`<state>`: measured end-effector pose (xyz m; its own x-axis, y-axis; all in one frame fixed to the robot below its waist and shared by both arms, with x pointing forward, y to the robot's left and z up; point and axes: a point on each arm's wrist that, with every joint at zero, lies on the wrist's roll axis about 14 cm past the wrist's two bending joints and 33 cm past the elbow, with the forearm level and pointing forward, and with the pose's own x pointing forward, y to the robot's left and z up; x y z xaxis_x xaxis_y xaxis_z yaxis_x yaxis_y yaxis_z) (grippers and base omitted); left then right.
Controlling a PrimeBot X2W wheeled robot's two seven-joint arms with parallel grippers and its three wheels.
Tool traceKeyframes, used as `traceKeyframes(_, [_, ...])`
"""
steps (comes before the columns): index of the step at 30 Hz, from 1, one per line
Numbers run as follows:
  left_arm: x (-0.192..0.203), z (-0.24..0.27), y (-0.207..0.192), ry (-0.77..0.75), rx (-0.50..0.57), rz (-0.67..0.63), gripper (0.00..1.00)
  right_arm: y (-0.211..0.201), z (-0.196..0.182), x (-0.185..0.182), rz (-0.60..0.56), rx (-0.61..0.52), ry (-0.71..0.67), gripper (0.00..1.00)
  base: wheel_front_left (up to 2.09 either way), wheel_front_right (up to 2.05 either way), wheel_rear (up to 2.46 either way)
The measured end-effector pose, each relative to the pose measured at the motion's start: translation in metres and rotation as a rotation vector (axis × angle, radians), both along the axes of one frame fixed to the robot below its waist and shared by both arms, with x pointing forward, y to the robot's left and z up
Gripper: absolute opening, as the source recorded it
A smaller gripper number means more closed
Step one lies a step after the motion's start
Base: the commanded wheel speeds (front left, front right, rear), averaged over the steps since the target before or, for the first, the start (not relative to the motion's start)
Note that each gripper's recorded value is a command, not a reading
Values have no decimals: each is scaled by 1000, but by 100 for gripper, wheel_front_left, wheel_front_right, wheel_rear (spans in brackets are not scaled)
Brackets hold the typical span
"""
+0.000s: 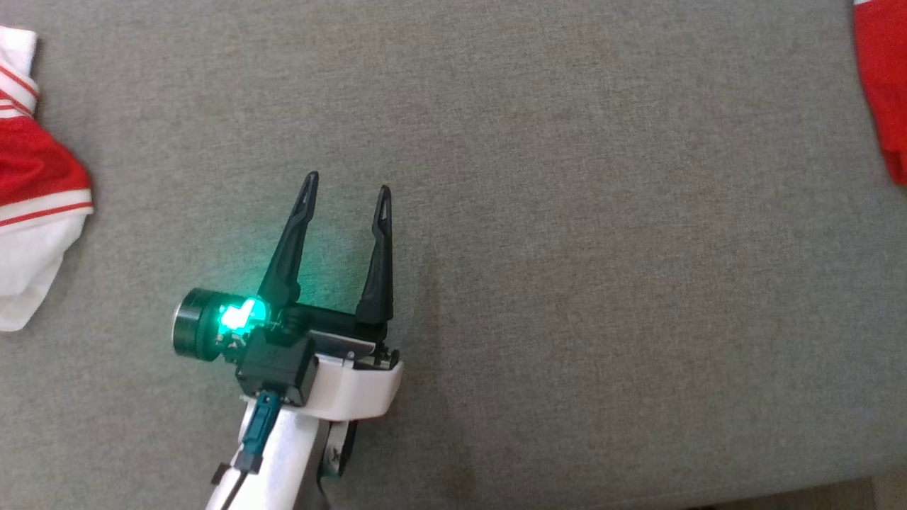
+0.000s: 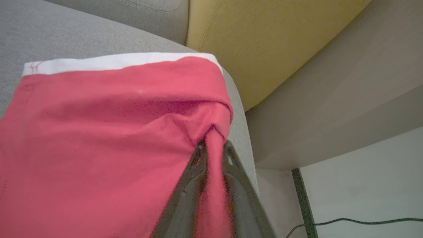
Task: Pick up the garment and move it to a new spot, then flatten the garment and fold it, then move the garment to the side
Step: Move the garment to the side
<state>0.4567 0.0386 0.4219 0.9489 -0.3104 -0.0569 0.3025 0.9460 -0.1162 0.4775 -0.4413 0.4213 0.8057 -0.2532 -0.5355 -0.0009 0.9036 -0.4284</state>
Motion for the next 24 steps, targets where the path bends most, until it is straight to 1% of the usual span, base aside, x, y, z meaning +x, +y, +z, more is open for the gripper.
traceKeyframes(3, [-1, 4, 1, -7, 3, 2, 100, -1, 7, 5, 9, -29, -28, 100, 0, 0, 0])
traceKeyframes(5, [-2, 10, 3, -20, 6, 5, 100, 9, 9, 9, 31, -26, -58, 100, 0, 0, 0])
traceKeyframes(7, [-4, 18, 6, -33, 2, 16, 100, 28, 7, 14, 56, 12, -94, 100, 0, 0, 0])
traceKeyframes(11, [-12, 32, 15, -52, 2, 52, 100, 85, -4, 13, 134, 125, -149, 100, 0, 0, 0])
traceKeyframes(15, [-37, 36, 28, -27, 3, 89, 100, 147, -22, -13, 197, 268, -163, 100, 0, 0, 0])
traceKeyframes(18, [-57, 37, 41, -7, 8, 129, 100, 195, -28, -37, 250, 372, -185, 100, 0, 0, 0])
traceKeyframes(19, [-70, 38, 51, -2, 16, 158, 100, 223, -27, -51, 278, 436, -205, 100, 0, 0, 0])
traceKeyframes(21, [-84, 40, 60, -2, 24, 184, 100, 245, -24, -65, 303, 483, -223, 100, 0, 0, 0])
traceKeyframes(24, [-102, 50, 75, -23, 23, 233, 100, 266, -15, -84, 322, 535, -259, 100, 0, 0, 0])
